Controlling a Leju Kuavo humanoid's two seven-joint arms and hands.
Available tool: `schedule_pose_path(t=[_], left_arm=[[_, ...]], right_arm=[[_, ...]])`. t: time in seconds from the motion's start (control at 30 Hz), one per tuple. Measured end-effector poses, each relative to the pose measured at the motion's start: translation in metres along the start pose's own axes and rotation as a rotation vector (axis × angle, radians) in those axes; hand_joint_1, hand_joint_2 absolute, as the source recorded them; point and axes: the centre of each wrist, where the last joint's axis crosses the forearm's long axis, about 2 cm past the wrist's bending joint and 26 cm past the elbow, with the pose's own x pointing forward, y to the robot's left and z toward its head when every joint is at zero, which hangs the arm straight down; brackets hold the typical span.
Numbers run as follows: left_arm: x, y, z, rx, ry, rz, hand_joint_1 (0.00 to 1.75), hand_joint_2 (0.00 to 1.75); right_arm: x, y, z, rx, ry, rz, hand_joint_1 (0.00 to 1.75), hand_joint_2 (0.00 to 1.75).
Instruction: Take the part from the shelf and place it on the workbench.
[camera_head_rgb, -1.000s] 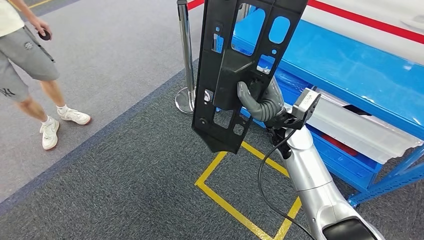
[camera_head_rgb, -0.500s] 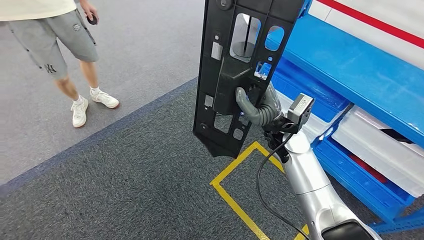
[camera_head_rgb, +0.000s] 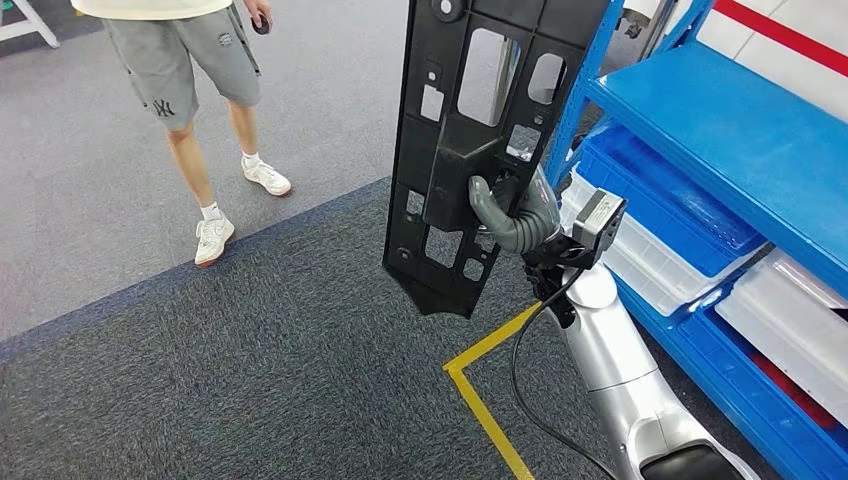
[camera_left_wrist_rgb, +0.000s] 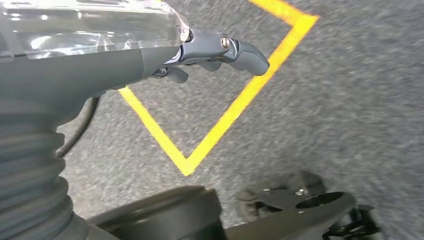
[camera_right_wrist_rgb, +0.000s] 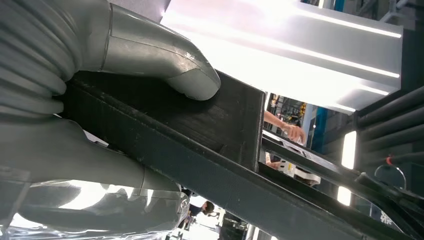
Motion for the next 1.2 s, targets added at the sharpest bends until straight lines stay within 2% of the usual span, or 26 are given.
schedule_pose_path(t=[0.23, 0.63, 0.93, 1.2], left_arm=[[-0.007, -0.001, 0.001, 0.038, 0.044, 0.000, 0.00, 1.75], [0.000, -0.002, 0.001, 0.029, 0.002, -0.050, 0.00, 1.75], [0.003, 0.004, -0.001, 0.038, 0.014, -0.047, 0.00, 1.75], [-0.007, 0.012, -0.004, 0.058, -0.006, -0.050, 0.00, 1.75]], right_arm=[[-0.003, 0.001, 0.003, -0.001, -0.011, 0.002, 1.75, 1.75], [-0.017, 0.009, 0.027, -0.028, 0.022, -0.056, 1.75, 1.75], [-0.021, 0.012, 0.031, -0.046, -0.003, -0.093, 1.75, 1.75], [-0.020, 0.008, 0.030, -0.063, -0.054, -0.116, 1.75, 1.75]])
